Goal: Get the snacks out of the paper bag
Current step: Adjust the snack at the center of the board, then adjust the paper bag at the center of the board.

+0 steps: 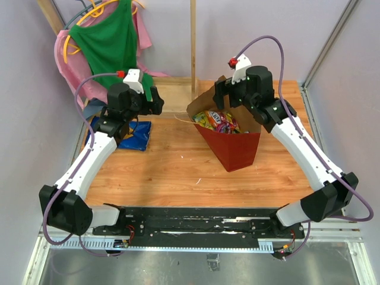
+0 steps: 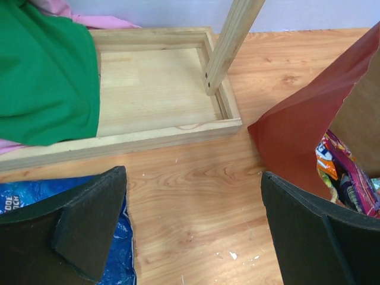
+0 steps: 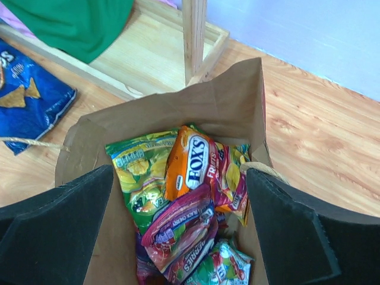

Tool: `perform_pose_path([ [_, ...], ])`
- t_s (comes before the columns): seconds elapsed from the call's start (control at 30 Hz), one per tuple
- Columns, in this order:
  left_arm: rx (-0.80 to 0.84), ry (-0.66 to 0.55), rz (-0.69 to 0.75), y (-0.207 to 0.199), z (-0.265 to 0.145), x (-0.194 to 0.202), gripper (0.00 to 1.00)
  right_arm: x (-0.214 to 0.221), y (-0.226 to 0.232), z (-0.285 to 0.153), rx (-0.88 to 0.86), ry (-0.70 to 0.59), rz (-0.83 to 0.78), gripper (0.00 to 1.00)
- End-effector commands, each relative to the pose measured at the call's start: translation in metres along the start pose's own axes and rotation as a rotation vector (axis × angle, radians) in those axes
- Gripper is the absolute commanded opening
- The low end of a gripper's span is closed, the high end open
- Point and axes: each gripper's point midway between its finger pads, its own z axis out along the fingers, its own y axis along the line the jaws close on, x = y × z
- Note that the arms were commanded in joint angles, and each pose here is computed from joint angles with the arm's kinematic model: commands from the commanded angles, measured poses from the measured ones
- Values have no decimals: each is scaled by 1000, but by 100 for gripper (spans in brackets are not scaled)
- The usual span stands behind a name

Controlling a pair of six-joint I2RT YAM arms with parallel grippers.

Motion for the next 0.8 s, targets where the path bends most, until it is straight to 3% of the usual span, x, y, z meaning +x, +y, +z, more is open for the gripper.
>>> perform_pose_path([
  [0.0,24,-28,-17,-5,-6,-3,100,-12,14,-13,15,-9,-83,95],
  [0.17,40,-30,-19,-8,-8,0,100,-21,22,-16,29,-8,-128,97],
  [0.37,27,-43,0,-5,-19,0,100,-35,58,-26,-108,-66,-141,98],
  [0.47,21,-48,6,-4,-25,-1,100,-39,63,-33,-98,-58,-178,98],
  [0.57,30,-64,8,-6,-32,-6,100,-43,31,-39,49,-62,-203,100],
  [0.77,79,-119,9,-16,-48,-18,100,-34,-74,-50,231,-80,46,96],
])
